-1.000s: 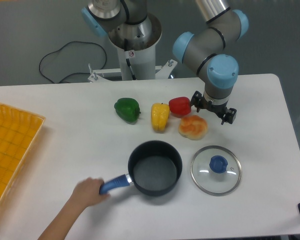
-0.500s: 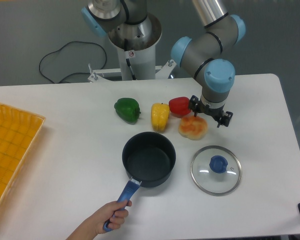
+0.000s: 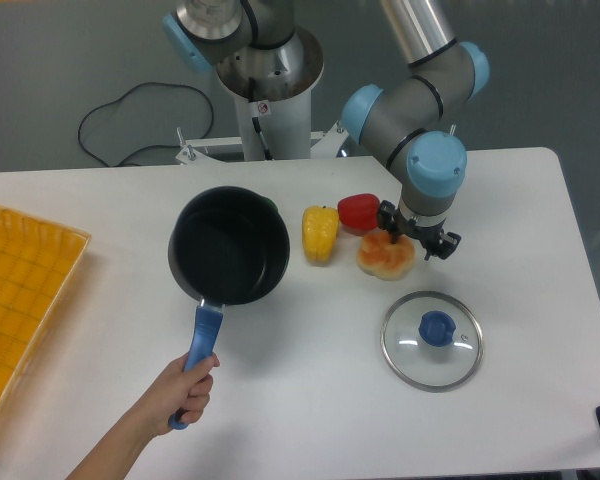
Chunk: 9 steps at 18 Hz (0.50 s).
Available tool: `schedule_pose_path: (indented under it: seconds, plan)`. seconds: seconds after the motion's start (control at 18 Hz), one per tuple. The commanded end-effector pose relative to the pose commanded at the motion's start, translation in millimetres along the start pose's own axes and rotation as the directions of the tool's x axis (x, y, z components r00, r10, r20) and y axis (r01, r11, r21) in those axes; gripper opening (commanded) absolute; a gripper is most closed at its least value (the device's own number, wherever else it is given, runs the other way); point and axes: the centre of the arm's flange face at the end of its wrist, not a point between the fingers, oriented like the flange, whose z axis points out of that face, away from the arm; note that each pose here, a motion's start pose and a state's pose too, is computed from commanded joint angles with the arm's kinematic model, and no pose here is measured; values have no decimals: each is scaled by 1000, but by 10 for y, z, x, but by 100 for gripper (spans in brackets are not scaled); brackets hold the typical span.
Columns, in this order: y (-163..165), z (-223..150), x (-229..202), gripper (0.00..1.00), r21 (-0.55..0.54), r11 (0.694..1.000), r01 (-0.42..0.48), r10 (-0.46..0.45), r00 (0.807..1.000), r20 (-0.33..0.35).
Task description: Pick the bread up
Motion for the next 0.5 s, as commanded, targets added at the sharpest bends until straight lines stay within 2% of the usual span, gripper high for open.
schedule_pose_path:
  seconds: [0.33, 0.5]
  plan:
    - [29, -16, -26, 2, 1, 1000, -3, 3, 1000, 2]
    - [62, -161, -138, 0, 6, 1000, 5, -5, 1000, 20]
